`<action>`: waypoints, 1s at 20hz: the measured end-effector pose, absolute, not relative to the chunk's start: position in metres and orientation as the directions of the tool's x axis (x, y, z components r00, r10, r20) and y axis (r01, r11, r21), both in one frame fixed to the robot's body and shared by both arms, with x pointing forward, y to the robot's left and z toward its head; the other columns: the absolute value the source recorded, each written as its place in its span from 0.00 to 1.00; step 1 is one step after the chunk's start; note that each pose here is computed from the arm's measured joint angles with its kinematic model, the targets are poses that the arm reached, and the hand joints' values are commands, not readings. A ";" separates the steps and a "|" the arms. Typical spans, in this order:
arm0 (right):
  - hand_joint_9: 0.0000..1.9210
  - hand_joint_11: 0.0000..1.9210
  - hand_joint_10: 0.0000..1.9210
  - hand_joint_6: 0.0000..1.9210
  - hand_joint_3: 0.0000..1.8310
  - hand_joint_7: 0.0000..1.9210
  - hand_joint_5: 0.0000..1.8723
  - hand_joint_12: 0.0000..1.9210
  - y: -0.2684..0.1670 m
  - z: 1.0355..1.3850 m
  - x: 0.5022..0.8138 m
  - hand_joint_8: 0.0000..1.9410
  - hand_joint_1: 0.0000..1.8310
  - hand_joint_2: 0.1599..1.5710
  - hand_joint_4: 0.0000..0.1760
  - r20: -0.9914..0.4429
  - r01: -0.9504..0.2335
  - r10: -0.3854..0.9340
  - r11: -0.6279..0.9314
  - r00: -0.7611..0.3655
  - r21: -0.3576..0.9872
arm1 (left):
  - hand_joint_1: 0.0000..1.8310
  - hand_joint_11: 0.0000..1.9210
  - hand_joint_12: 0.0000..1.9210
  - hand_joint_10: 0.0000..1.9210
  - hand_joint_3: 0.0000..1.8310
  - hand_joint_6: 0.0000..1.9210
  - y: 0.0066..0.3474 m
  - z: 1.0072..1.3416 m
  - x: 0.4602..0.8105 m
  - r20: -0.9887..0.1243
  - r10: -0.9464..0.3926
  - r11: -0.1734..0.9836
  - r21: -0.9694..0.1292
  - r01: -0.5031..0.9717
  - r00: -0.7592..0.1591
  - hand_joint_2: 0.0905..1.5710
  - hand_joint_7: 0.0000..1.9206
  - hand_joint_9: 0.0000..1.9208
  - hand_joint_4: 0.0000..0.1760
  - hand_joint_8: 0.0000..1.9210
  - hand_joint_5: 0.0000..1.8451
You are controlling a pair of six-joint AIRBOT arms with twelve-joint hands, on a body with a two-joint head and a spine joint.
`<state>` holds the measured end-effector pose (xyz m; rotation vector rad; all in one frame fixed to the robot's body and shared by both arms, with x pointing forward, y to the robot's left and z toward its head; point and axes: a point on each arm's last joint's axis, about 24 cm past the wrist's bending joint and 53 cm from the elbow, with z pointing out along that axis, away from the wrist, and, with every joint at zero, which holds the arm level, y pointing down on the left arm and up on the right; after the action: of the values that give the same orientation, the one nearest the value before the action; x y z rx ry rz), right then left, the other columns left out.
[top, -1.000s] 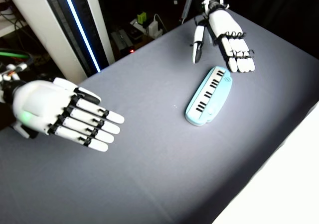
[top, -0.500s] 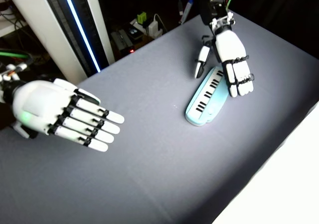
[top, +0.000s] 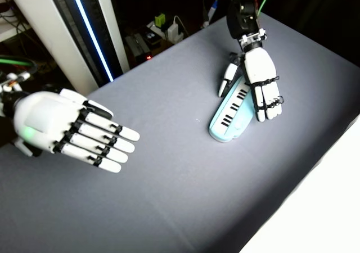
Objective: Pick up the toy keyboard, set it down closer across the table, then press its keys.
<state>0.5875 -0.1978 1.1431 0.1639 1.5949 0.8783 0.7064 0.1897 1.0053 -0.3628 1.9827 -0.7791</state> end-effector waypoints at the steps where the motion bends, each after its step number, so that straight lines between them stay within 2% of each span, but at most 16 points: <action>1: 0.00 0.00 0.00 0.00 0.00 0.00 0.00 0.00 -0.198 1.143 0.587 0.00 0.20 0.87 0.00 -0.790 -0.367 0.563 0.700 -0.245 0.612 | 0.62 0.00 0.73 0.07 0.00 0.01 0.191 1.006 0.708 -0.674 -0.536 0.757 -0.650 0.064 -0.509 0.70 0.08 0.12 0.20 0.01 0.09; 2: 0.00 0.00 0.00 0.00 0.00 0.00 0.00 0.00 -0.198 1.143 0.587 0.00 0.20 0.87 0.00 -0.790 -0.367 0.563 0.700 -0.244 0.613 | 0.63 0.00 0.78 0.13 0.00 0.00 0.189 1.008 0.710 -0.671 -0.543 0.751 -0.657 0.065 -0.505 0.70 0.13 0.15 0.03 0.00 0.14; 4: 0.00 0.00 0.00 0.00 0.00 0.00 0.00 0.00 -0.198 1.143 0.588 0.00 0.21 0.87 0.00 -0.789 -0.365 0.564 0.700 -0.244 0.613 | 0.70 0.04 0.89 0.47 0.00 0.03 0.188 1.008 0.710 -0.661 -0.554 0.744 -0.666 0.057 -0.506 0.68 0.27 0.14 0.00 0.05 0.26; 5: 0.00 0.00 0.00 0.00 0.00 0.00 0.00 0.00 -0.199 1.143 0.588 0.00 0.21 0.87 0.00 -0.788 -0.363 0.565 0.701 -0.244 0.614 | 0.73 0.07 0.89 0.58 0.00 0.05 0.188 1.009 0.710 -0.663 -0.554 0.743 -0.667 0.060 -0.503 0.68 0.26 0.14 0.00 0.18 0.31; 6: 0.00 0.00 0.00 0.00 0.00 0.00 0.00 0.00 -0.198 1.143 0.588 0.00 0.21 0.87 0.00 -0.789 -0.366 0.564 0.700 -0.243 0.613 | 0.76 0.15 0.91 0.68 0.00 0.09 0.188 1.012 0.711 -0.666 -0.558 0.740 -0.669 0.065 -0.495 0.68 0.20 0.17 0.00 0.39 0.33; 8: 0.00 0.00 0.00 0.00 0.00 0.00 0.00 0.00 -0.199 1.143 0.588 0.00 0.19 0.87 0.00 -0.789 -0.364 0.565 0.700 -0.243 0.614 | 0.78 0.25 0.91 0.75 0.00 0.37 0.188 1.013 0.711 -0.668 -0.559 0.740 -0.669 0.068 -0.491 0.68 0.15 0.20 0.00 0.58 0.23; 9: 0.00 0.00 0.00 0.00 0.00 0.00 0.00 0.00 -0.199 1.143 0.588 0.00 0.19 0.87 0.00 -0.788 -0.364 0.565 0.700 -0.242 0.614 | 0.79 0.22 0.90 0.72 0.00 0.48 0.188 1.013 0.711 -0.669 -0.558 0.740 -0.668 0.070 -0.491 0.69 0.15 0.18 0.00 0.55 0.18; 10: 0.00 0.00 0.00 0.00 0.00 0.00 0.00 0.00 -0.199 1.143 0.588 0.00 0.19 0.87 0.00 -0.788 -0.363 0.566 0.700 -0.242 0.615 | 0.79 0.22 0.89 0.70 0.00 0.53 0.188 1.013 0.712 -0.670 -0.558 0.741 -0.668 0.071 -0.490 0.69 0.15 0.18 0.00 0.54 0.15; 11: 0.00 0.00 0.00 0.00 0.00 0.00 0.00 0.00 -0.199 1.143 0.588 0.00 0.18 0.88 0.00 -0.788 -0.364 0.566 0.700 -0.243 0.615 | 0.86 0.27 0.91 0.77 0.00 0.56 0.184 1.015 0.710 -0.670 -0.559 0.736 -0.672 0.079 -0.489 0.72 0.14 0.31 0.00 0.59 0.15; 12: 0.00 0.00 0.00 0.00 0.00 0.00 0.00 0.00 -0.199 1.143 0.588 0.00 0.18 0.88 0.00 -0.787 -0.364 0.567 0.699 -0.242 0.615 | 0.80 0.25 0.92 0.77 0.00 0.58 0.183 1.016 0.708 -0.671 -0.555 0.737 -0.671 0.085 -0.491 0.71 0.12 0.21 0.00 0.62 0.13; 14: 0.00 0.00 0.00 0.00 0.00 0.00 0.00 0.00 -0.199 1.144 0.588 0.00 0.18 0.88 0.00 -0.786 -0.363 0.569 0.698 -0.241 0.617 | 0.78 0.20 0.95 0.82 0.00 0.61 0.182 1.019 0.705 -0.683 -0.538 0.743 -0.661 0.104 -0.494 0.71 0.09 0.16 0.00 0.69 0.09; 15: 0.00 0.00 0.00 0.00 0.00 0.00 0.00 0.00 -0.199 1.144 0.588 0.00 0.18 0.88 0.00 -0.786 -0.364 0.570 0.697 -0.240 0.617 | 0.78 0.18 0.95 0.83 0.00 0.64 0.178 1.021 0.701 -0.693 -0.518 0.749 -0.651 0.126 -0.502 0.71 0.09 0.16 0.00 0.73 0.08; 16: 0.00 0.00 0.00 0.00 0.00 0.00 0.00 0.00 -0.199 1.144 0.588 0.00 0.18 0.88 0.00 -0.785 -0.364 0.571 0.697 -0.240 0.618 | 0.86 0.18 0.96 0.85 0.00 0.67 0.176 1.022 0.700 -0.696 -0.509 0.749 -0.648 0.137 -0.506 0.76 0.08 0.27 0.00 0.75 0.06; 17: 0.00 0.00 0.00 0.00 0.00 0.00 0.00 0.00 -0.199 1.145 0.588 0.00 0.18 0.88 0.00 -0.785 -0.366 0.571 0.696 -0.239 0.618 | 0.79 0.18 0.99 0.89 0.00 0.69 0.174 1.024 0.698 -0.700 -0.505 0.748 -0.647 0.148 -0.506 0.72 0.06 0.15 0.00 0.79 0.05; 19: 0.00 0.00 0.00 0.00 0.00 0.00 0.00 0.00 -0.200 1.146 0.588 0.00 0.19 0.88 0.00 -0.784 -0.364 0.576 0.696 -0.234 0.620 | 0.64 0.15 1.00 0.91 0.00 0.71 0.160 1.029 0.687 -0.719 -0.453 0.750 -0.627 0.209 -0.527 0.73 0.04 0.10 0.02 0.79 0.03; 20: 0.00 0.00 0.00 0.00 0.00 0.00 0.00 0.00 -0.201 1.147 0.589 0.00 0.19 0.88 0.00 -0.778 -0.363 0.584 0.690 -0.230 0.626 | 0.65 0.15 1.00 0.95 0.00 0.74 0.150 1.032 0.682 -0.717 -0.441 0.739 -0.631 0.235 -0.539 0.75 0.04 0.09 0.00 0.83 0.02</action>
<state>0.5886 -0.2009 1.1475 0.1863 1.5737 0.8875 0.6822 0.1502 1.0321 -0.1569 1.9607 -0.8691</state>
